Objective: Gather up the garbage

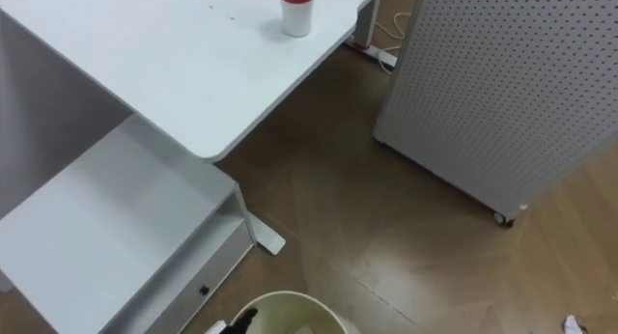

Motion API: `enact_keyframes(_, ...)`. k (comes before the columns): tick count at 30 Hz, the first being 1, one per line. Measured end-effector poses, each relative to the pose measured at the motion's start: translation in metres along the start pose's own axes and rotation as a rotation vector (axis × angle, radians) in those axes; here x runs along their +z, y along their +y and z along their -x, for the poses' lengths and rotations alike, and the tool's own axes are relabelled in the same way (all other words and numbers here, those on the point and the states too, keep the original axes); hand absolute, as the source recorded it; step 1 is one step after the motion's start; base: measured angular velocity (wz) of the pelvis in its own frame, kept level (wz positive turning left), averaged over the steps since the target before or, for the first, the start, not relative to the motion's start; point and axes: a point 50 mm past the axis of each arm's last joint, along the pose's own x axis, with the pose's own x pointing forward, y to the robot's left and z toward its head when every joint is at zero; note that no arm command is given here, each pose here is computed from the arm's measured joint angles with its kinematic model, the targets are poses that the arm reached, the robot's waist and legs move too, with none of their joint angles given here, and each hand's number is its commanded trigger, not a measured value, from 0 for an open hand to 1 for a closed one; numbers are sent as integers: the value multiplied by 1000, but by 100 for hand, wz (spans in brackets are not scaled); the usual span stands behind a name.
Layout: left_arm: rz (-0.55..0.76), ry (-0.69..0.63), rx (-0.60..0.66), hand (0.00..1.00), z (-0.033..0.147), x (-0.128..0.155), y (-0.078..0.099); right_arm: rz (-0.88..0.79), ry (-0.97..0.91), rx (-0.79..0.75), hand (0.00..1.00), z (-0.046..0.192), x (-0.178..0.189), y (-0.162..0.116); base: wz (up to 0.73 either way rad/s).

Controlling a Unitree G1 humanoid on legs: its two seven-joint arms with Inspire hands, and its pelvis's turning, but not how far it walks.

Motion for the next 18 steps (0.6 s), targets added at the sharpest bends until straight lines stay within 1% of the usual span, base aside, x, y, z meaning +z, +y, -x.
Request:
enact_keyframes(3, -26, -63, 21, 0, 1, 10, 5, -41, -10, -9, 100, 1, -1, -3, -5)
enact_keyframes(6, -30, -127, 43, 0, 4, 20, 7, -104, -8, -24, 100, 6, -11, -8, -8)
enact_keyframes(9, -14, -152, 84, 0, 10, 17, 14, -144, -12, -44, 100, 10, -18, -13, -30)
enact_keyframes(11, 31, -157, 187, 0, 16, 14, 26, -159, -15, -74, 100, 13, -20, -19, -46)
enact_keyframes(15, 96, -178, 328, 0, 27, 10, 46, -164, -6, -103, 100, 19, -25, -29, -46)
enact_keyframes(18, 144, -194, 409, 0, 35, 8, 54, -169, 8, -123, 100, 23, -32, -33, -39)
